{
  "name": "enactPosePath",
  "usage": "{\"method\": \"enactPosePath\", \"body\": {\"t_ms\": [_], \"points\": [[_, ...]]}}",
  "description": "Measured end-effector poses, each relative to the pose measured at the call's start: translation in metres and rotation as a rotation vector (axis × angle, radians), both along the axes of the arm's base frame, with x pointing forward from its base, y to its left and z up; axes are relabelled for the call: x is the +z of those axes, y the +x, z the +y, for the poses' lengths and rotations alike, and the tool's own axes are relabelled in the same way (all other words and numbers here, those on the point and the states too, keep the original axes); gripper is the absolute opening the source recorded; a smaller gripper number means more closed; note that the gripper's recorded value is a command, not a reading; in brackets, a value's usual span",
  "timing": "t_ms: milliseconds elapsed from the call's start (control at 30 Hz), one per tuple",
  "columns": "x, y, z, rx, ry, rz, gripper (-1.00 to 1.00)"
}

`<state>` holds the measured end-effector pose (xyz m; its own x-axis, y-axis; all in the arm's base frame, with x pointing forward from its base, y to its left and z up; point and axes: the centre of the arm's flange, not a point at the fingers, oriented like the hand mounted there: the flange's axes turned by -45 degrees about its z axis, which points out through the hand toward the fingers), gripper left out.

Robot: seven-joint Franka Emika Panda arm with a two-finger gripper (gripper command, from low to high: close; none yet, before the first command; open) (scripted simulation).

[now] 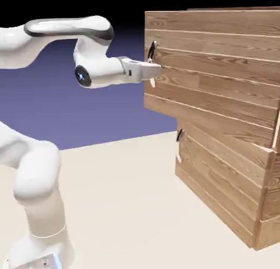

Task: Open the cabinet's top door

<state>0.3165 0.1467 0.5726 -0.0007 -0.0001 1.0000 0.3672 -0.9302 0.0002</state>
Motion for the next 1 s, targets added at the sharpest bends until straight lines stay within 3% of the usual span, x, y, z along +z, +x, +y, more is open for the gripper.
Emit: {"method": "enactPosePath", "body": {"t_ms": [500,1000], "points": [[0.000,-0.069,-0.069,0.204,0.000,0.000,-1.00],[0.000,-0.096,-0.106,0.300,-0.001,0.000,-1.00]]}}
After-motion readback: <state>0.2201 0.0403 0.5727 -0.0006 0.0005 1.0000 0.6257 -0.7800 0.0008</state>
